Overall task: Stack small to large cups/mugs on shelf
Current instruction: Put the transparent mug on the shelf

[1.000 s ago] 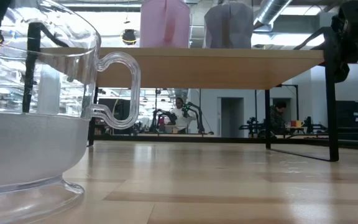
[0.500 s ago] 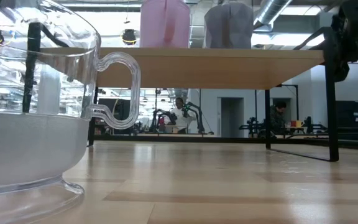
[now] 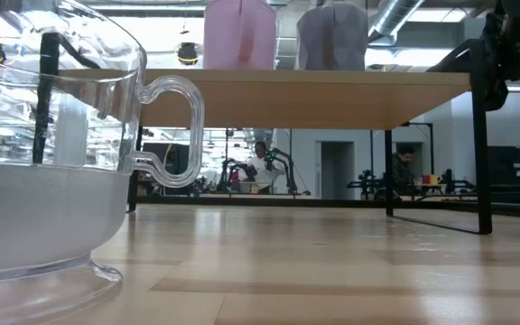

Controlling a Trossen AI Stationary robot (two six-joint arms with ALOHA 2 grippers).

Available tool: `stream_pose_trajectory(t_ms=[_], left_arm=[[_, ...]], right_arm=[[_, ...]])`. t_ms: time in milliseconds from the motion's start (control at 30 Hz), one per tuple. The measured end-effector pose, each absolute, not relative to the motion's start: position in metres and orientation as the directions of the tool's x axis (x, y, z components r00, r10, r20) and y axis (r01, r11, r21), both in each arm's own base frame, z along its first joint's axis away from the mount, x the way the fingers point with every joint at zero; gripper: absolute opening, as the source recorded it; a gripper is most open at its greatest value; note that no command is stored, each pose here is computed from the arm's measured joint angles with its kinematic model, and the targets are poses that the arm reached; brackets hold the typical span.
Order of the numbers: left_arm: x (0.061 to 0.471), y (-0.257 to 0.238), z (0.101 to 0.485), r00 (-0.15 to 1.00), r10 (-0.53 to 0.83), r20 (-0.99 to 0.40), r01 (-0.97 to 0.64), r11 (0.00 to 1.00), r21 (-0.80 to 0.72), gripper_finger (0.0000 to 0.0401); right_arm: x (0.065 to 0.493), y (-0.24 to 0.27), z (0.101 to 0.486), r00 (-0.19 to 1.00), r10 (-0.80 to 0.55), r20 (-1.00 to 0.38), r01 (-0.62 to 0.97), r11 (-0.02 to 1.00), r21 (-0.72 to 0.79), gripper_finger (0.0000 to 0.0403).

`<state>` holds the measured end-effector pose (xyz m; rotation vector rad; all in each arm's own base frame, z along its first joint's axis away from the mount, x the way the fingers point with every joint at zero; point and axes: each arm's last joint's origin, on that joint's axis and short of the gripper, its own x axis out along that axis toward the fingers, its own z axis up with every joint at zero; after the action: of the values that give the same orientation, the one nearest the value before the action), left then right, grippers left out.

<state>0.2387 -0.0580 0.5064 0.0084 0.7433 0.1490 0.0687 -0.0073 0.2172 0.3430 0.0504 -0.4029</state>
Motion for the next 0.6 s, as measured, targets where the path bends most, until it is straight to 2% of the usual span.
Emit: stream_pose_trajectory(t_ms=[300,533,600], left_arm=[[0.231,-0.088,0.498,0.724,0.274,-0.633,-0.233,0.961,0.149,0.0190],[0.244,-0.116,0.451,0.667,0.353,-0.656,-0.232,0.935,0.267,0.0190],[0.245,-0.119,0.441,0.679,0.331,-0.656,-0.228,0.944,0.240,0.0190]], right_arm=[[0.069,-0.007,0.217,0.919,-0.376,-0.116,0.393,0.863,0.316,0.0024],[0.069,-0.006,0.218,0.937,-0.332,-0.110,0.350,0.878,0.326,0.0021],[0.069,-0.006,0.219,0.938,-0.331,-0.104,0.347,0.878,0.329,0.0021]])
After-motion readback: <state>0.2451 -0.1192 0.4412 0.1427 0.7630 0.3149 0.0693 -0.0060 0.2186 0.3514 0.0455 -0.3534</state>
